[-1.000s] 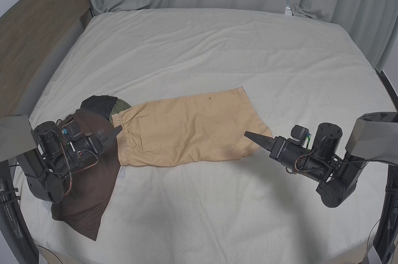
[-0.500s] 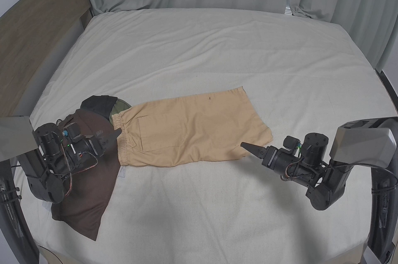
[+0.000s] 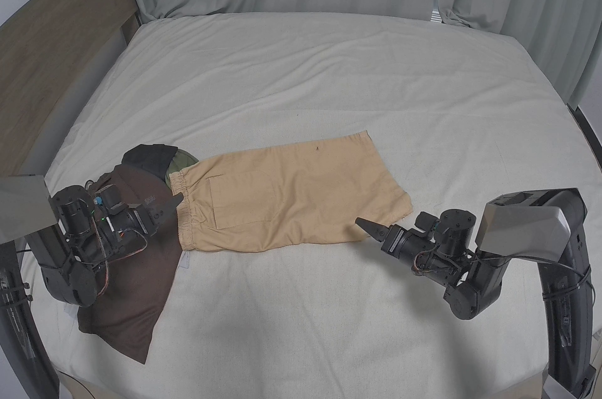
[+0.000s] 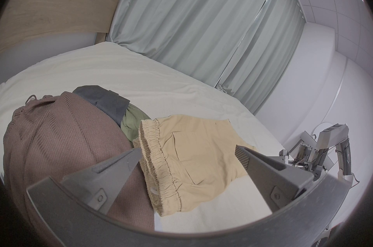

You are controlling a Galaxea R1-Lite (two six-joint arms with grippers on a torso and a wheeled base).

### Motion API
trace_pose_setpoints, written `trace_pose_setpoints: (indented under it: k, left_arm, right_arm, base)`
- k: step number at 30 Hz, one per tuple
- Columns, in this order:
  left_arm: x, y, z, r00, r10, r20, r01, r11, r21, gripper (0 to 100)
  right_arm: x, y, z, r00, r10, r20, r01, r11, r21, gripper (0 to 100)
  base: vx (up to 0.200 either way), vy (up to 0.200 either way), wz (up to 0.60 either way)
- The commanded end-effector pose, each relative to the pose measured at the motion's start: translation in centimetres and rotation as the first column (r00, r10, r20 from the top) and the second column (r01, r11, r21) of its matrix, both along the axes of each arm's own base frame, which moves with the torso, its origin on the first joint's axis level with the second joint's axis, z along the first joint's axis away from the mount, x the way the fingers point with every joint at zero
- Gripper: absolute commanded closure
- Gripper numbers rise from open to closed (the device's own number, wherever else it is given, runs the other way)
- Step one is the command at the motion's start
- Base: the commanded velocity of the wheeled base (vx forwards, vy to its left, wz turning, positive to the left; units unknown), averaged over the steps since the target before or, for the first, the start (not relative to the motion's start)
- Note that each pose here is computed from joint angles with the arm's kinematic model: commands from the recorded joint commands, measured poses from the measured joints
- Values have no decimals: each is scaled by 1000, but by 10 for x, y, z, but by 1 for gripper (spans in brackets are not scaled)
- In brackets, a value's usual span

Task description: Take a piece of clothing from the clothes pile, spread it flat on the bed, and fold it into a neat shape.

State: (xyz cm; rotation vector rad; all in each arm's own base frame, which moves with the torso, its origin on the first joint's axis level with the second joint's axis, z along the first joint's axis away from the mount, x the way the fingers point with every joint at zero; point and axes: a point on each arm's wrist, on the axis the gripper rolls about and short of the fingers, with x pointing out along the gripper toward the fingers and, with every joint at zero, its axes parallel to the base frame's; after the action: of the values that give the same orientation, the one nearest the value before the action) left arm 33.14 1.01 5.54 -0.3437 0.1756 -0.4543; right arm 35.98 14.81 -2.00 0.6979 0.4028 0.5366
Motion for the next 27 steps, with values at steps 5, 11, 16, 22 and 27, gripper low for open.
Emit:
trace_pose_setpoints:
  k: [5,11,16,22,27]
  left_arm:
    - [0,1,0,1000,2,3,-2,1000,0,0]
    - [1,2,1,1000,5,4,-5,1000,-2,0]
    - [1,2,2,1000,5,8,-5,1000,-3,0]
    - [1,2,2,1000,4,7,-4,1000,-4,0]
    - [2,2,3,1000,6,10,-6,1000,-5,0]
  right_arm:
    - [10,5,-20,1000,-10,-16,9,1000,-7,0]
    - [19,16,-35,1000,-17,-3,17,1000,-4,0]
    - [26,20,-38,999,-32,7,32,999,17,0]
    - [33,32,-39,999,-42,24,41,997,61,0]
    - [38,43,-38,999,-34,23,31,992,120,0]
  base:
    - [0,0,0]
    - [0,0,0]
    - [0,0,0]
    - [0,0,0]
    - [0,0,0]
